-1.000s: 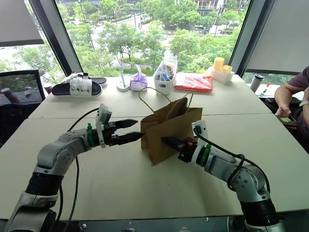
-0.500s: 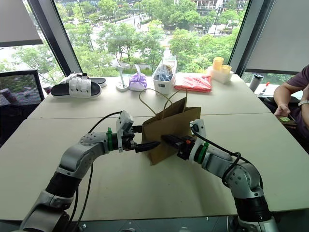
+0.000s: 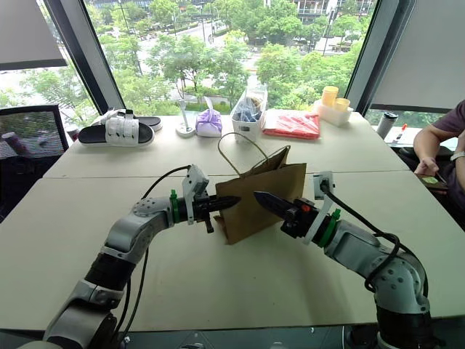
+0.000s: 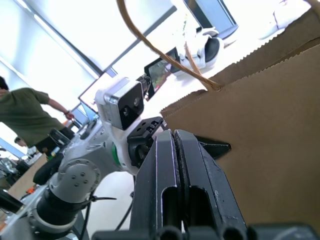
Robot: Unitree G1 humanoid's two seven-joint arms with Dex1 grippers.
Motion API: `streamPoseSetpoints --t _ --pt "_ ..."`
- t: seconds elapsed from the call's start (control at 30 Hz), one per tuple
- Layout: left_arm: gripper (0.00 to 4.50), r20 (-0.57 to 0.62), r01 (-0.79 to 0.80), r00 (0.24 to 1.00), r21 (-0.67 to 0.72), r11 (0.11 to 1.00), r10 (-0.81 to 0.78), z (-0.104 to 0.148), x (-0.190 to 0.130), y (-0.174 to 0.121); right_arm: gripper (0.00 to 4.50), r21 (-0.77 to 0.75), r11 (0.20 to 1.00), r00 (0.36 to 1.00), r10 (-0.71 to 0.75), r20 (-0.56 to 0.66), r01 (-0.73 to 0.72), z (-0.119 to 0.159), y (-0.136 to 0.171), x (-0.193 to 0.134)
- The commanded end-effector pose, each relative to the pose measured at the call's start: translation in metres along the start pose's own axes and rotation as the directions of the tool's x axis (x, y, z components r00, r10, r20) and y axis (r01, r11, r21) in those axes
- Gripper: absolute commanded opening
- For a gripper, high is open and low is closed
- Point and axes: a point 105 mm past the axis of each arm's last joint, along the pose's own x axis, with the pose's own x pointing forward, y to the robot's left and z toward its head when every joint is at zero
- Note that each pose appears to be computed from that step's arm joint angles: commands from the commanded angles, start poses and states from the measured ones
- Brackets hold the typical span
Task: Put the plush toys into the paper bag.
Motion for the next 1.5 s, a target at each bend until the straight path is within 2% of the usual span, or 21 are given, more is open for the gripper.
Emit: streamPoseSetpoints --t 0.03,0.23,0.4,0.57,0.7,0.8,0.83,1.03,1.07,1.4,1.5 --pt "0.08 0.065 0.071 0.995 0.085 0.994 -0.077 0.029 0.001 -0.003 0.0 -0.017 1.0 1.0 0.011 0.02 -0.011 0.005 0.006 -0.006" --pt "0.08 0.032 0.314 0.946 0.143 0.939 -0.322 0.052 0.0 -0.002 0.0 0.002 1.0 1.0 0.014 0.0 -0.014 0.001 0.005 -0.016" --pt "0.08 -0.057 0.301 0.954 0.17 0.938 -0.296 0.041 0.013 0.031 0.0 -0.008 0.997 0.996 0.083 -0.018 -0.083 -0.001 0.03 -0.024" --pt "0.08 -0.119 0.345 0.937 0.165 0.924 -0.329 0.037 0.025 0.035 0.0 -0.008 0.999 0.998 0.05 -0.023 -0.05 -0.008 0.033 -0.026" --pt "0.08 -0.157 0.311 0.946 0.196 0.93 -0.283 0.032 0.033 0.039 0.0 -0.005 1.0 1.0 0.029 -0.008 -0.029 -0.011 0.034 -0.025" --pt "0.85 -0.148 0.247 0.965 0.231 0.941 -0.217 0.035 0.037 0.046 0.0 -0.007 1.0 1.0 0.011 -0.002 -0.011 -0.013 0.033 -0.024" --pt "1.46 -0.136 0.235 0.969 0.24 0.942 -0.207 0.038 0.037 0.048 0.0 -0.007 1.0 1.0 0.008 -0.001 -0.008 -0.013 0.033 -0.023" --pt "4.32 -0.143 0.198 0.976 0.298 0.934 -0.162 0.04 0.034 0.054 0.0 -0.004 1.0 1.0 0.015 -0.027 -0.015 -0.017 0.03 -0.018" --pt "4.47 -0.148 0.188 0.978 0.304 0.934 -0.149 0.039 0.033 0.056 0.0 -0.003 1.0 0.999 0.021 -0.031 -0.021 -0.017 0.029 -0.017" --pt "4.47 -0.032 0.09 0.996 0.23 0.969 -0.085 0.052 0.002 0.075 0.0 0.006 0.998 0.993 0.069 -0.093 -0.069 -0.025 0.026 -0.004" --pt "4.47 0.093 -0.025 0.996 0.083 0.996 0.018 0.056 -0.029 0.094 0.0 0.004 0.997 0.993 0.079 -0.091 -0.079 -0.024 0.025 -0.002"
